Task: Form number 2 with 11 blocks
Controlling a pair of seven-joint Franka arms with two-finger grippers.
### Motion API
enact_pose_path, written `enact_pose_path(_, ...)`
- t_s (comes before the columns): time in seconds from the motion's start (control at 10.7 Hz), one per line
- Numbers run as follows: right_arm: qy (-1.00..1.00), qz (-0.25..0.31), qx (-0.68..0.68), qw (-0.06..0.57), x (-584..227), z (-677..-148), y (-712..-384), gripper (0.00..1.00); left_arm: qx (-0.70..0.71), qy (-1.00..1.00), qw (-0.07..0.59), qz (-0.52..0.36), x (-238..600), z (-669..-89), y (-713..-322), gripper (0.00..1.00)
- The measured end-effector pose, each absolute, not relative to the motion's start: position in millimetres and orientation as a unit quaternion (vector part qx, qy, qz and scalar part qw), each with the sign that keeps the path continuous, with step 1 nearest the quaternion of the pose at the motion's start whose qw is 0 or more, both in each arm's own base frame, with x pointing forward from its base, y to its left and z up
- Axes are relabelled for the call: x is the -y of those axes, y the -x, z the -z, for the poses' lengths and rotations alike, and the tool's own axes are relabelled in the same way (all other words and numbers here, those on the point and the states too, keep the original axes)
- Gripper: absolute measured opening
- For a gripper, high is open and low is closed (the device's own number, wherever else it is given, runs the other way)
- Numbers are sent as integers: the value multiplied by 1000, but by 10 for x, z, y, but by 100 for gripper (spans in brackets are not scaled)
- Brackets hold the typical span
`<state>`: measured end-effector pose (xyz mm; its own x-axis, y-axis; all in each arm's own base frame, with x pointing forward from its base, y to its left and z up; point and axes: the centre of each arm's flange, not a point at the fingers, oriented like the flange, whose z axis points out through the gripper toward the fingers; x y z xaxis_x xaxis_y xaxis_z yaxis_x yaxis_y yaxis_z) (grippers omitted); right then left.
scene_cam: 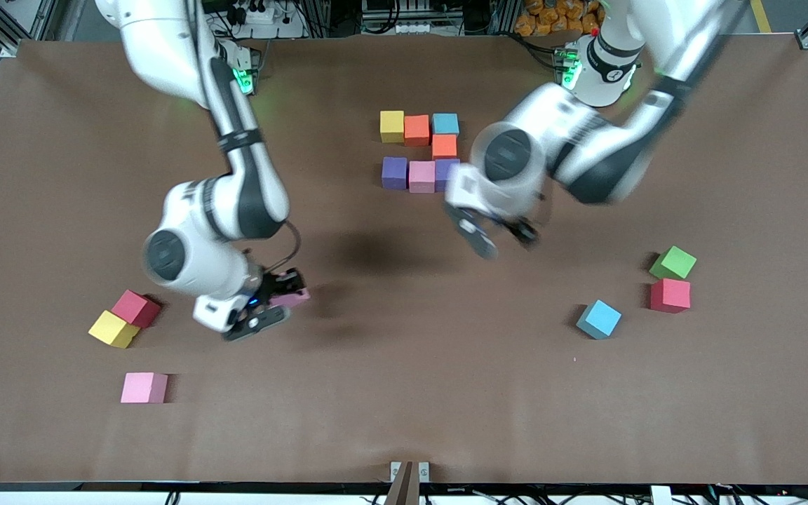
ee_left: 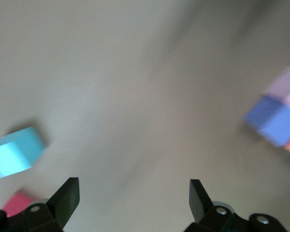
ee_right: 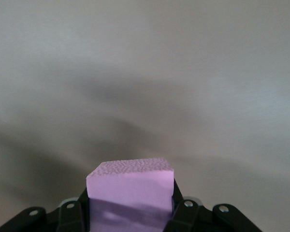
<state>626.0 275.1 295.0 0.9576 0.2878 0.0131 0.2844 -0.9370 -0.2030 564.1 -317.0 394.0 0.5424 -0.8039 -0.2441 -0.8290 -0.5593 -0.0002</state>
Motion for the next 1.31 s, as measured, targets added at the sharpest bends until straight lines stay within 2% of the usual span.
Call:
enact_pose_path(0.19,990,5,106,94,-3355,-2810,-5790,60,-449,886,71,-91,2671,-4092,-6006,100)
enact_pose_path(0.47,994,29,74,74,-4171,-2691,-5002,60,-349,929,86,-90,2213,-4027,-6280,100)
enact_pose_path(0.94,996,63,18,56,-4660,-2288,-3964,60,-230,970,70,-46,1684,-3566,-6698,100)
enact_pose_path(1.31,997,67,-14,36,-4705,-2204,-3523,60,-209,977,40,-26,1549,-3076,-6871,100)
